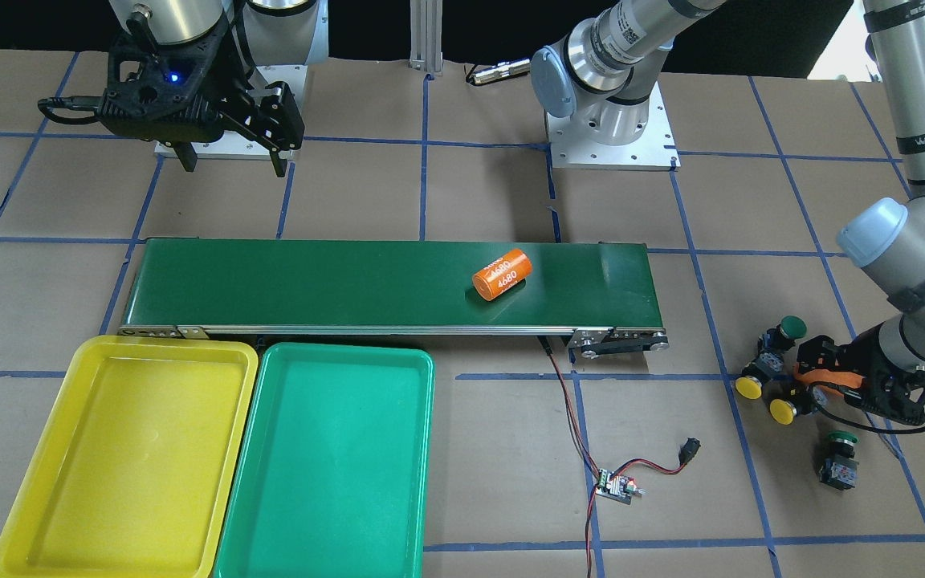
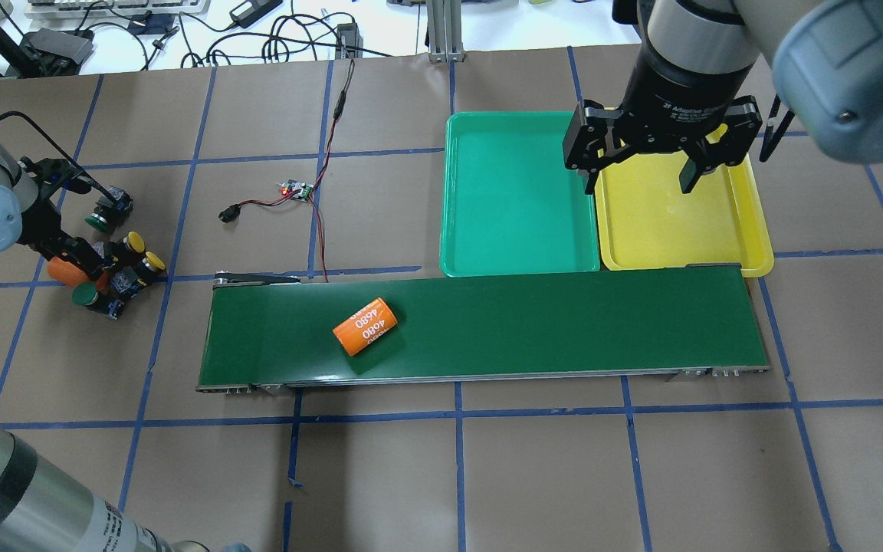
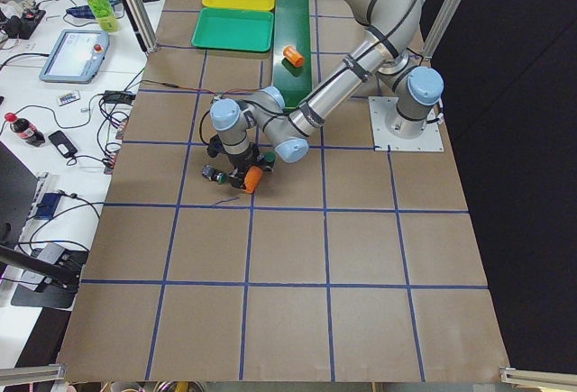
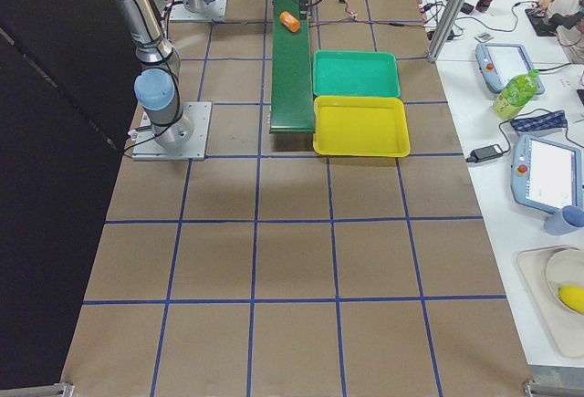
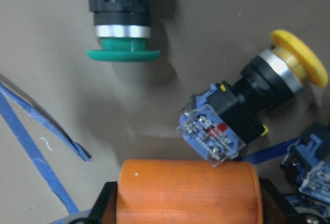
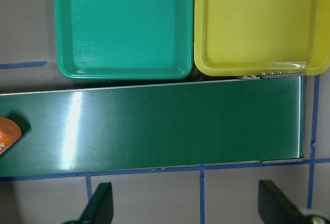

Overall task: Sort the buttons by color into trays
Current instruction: 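Lift the plain orange cylinder and carry it toward the belt, then set the plain orange cylinder on the belt and open the left gripper, then return the left gripper to the pile and grasp the green button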

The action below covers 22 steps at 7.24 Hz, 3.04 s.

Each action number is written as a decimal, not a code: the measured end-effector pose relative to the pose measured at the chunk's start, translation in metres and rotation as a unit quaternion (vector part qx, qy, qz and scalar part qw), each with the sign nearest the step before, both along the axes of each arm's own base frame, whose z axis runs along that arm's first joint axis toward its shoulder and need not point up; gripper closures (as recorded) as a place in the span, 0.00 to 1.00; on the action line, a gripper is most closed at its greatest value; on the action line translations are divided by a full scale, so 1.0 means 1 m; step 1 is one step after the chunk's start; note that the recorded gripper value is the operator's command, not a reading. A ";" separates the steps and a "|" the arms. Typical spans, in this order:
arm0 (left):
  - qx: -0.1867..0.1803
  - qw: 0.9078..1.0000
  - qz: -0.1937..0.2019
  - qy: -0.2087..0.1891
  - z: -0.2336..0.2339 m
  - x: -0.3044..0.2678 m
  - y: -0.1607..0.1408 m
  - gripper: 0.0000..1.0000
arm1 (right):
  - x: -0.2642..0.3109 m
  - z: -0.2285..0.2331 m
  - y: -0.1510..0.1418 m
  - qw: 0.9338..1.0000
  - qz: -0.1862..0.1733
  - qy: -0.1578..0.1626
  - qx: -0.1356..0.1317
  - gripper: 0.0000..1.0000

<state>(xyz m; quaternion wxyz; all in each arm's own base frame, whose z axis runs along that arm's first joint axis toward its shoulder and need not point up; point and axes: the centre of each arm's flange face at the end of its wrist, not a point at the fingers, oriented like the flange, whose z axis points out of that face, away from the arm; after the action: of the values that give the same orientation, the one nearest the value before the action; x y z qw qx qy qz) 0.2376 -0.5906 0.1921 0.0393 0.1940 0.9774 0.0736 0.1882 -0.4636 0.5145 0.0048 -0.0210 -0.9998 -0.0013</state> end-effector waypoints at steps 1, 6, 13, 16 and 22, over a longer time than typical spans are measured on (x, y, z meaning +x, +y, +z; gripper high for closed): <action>-0.004 1.000 0.000 -0.002 0.008 0.000 -0.001 1.00 | 0.000 0.000 0.000 1.000 0.000 0.000 -0.001 0.00; -0.028 0.993 0.109 0.035 0.148 -0.115 -0.012 1.00 | -0.001 0.001 0.001 1.000 0.000 -0.001 -0.001 0.00; 0.058 0.980 0.182 0.060 0.089 -0.304 0.090 0.07 | 0.000 0.001 0.001 1.000 0.000 -0.001 -0.001 0.00; 0.075 0.978 0.184 0.059 0.075 -0.309 0.109 0.00 | 0.000 0.002 0.002 1.000 0.000 -0.001 -0.001 0.00; 0.017 0.977 0.206 0.052 0.168 -0.214 0.068 0.00 | -0.001 0.004 0.003 1.000 -0.001 -0.001 -0.003 0.00</action>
<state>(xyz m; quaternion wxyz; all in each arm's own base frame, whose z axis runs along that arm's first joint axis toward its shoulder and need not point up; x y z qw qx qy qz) 0.0238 -0.5224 0.3605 -0.0308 -0.0069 0.9958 0.0863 0.1874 -0.4608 0.5181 0.0036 -0.0218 -0.9998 0.0017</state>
